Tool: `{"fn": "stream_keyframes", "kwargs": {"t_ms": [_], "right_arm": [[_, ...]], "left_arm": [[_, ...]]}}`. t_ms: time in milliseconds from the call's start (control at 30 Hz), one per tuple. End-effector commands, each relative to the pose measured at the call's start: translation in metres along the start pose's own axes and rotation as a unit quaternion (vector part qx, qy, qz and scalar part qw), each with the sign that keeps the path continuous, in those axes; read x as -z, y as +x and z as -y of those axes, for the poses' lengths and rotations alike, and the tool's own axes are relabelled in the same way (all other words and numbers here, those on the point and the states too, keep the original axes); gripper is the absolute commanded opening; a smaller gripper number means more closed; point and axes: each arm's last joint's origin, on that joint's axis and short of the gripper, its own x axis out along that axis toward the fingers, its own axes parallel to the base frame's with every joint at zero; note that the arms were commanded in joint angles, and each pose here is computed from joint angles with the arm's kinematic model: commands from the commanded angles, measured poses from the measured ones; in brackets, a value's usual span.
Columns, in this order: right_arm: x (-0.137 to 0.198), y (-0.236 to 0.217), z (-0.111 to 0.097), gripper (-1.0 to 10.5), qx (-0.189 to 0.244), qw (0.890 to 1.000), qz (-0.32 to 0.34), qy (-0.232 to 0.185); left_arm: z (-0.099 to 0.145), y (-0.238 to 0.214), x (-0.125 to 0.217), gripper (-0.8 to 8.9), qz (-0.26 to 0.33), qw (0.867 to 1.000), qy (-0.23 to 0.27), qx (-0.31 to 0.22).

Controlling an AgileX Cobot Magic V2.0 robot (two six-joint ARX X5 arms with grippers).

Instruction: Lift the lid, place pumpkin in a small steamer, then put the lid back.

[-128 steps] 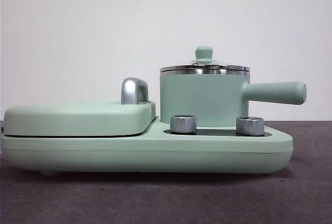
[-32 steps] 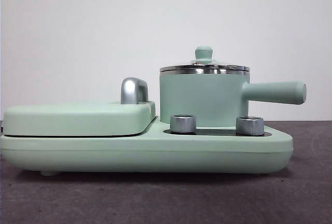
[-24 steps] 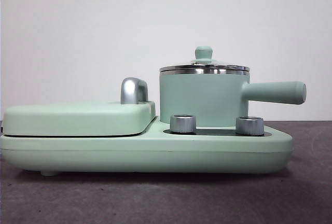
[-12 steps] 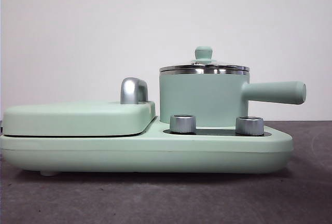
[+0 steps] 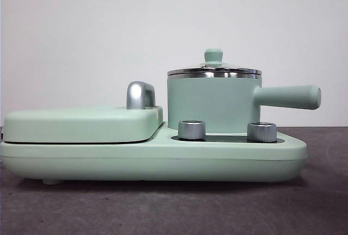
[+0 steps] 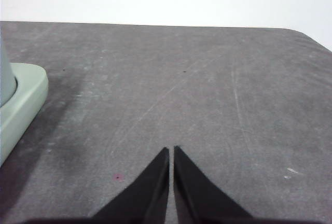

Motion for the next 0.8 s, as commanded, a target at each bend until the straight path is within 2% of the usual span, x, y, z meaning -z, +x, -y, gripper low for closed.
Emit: {"fn": "stream_keyframes", "kwargs": {"t_ms": [33, 800], "right_arm": [[0.0024, 0.0005, 0.0000, 0.1, 0.001, 1.000, -0.005, -0.002], [0.0006, 0.0005, 0.0002, 0.1, 0.002, 1.000, 0.005, -0.002]], "left_arm": [[-0.0007, 0.0018, 0.0065, 0.06, -0.011, 1.000, 0.004, -0.003], [-0.0007, 0.0018, 0.0065, 0.06, -0.011, 1.000, 0.004, -0.003]]}}
